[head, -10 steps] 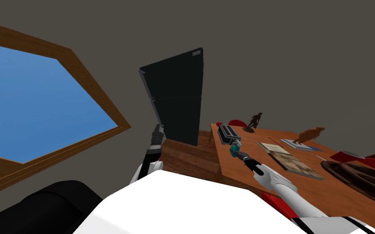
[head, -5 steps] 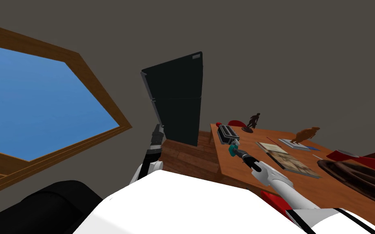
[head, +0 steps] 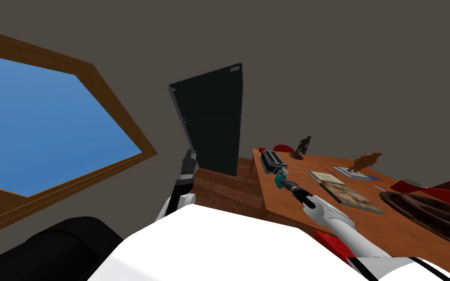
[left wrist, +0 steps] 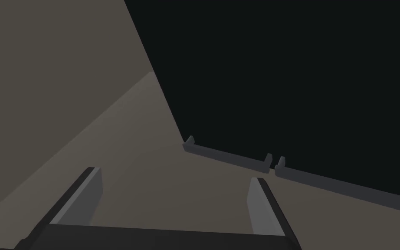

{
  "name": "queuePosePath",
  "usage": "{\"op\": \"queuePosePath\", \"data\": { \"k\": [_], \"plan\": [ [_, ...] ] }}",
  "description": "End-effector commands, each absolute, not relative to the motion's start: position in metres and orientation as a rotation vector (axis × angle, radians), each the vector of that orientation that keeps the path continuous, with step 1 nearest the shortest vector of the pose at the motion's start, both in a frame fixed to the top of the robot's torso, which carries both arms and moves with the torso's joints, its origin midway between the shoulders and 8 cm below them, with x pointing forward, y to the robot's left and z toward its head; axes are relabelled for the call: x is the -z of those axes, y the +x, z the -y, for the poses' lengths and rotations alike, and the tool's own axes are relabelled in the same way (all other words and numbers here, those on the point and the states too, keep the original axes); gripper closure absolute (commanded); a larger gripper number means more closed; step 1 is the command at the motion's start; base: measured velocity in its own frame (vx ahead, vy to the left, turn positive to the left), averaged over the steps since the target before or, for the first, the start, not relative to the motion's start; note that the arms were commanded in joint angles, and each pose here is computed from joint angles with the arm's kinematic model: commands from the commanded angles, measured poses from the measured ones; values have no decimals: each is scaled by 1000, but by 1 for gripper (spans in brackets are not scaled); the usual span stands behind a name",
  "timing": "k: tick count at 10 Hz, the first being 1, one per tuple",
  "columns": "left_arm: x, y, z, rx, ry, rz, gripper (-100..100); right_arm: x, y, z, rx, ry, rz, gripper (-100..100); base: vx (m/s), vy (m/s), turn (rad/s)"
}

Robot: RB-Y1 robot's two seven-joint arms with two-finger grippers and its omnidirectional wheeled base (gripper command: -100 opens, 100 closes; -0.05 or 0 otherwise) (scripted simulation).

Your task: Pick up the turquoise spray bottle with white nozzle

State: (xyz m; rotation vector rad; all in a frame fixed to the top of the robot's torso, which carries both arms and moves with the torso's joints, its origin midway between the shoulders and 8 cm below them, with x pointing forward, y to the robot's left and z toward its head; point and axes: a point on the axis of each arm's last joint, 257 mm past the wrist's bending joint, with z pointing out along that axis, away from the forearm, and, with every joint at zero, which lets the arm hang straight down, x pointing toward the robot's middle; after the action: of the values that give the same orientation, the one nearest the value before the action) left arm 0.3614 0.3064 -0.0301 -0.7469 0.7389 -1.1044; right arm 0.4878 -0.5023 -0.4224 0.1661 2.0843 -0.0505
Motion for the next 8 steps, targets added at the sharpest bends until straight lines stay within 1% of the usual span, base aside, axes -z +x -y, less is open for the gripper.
{"op": "queuePosePath", "data": {
  "k": [1, 4, 5, 6, 8],
  "plan": [
    [30, 361, -306, 1104, -747, -739, 0, 428, 474, 502, 40, 162, -2088, 100, 142, 21, -73],
    [30, 361, -306, 1104, -747, -739, 0, 433, 453, 503, 25, 154, -2089, 100, 99, 15, -42],
    [30, 361, -306, 1105, -747, -739, 0, 425, 449, 502, 11, 139, -2064, 100, 150, 24, -97],
    [30, 361, -306, 1104, -747, -739, 0, 434, 435, 502, 10, 142, -2082, 100, 139, 19, -48],
    [30, 361, -306, 1105, -747, -739, 0, 428, 425, 504, 2, 130, -2066, 100, 80, 1, -42]
  ]
}}
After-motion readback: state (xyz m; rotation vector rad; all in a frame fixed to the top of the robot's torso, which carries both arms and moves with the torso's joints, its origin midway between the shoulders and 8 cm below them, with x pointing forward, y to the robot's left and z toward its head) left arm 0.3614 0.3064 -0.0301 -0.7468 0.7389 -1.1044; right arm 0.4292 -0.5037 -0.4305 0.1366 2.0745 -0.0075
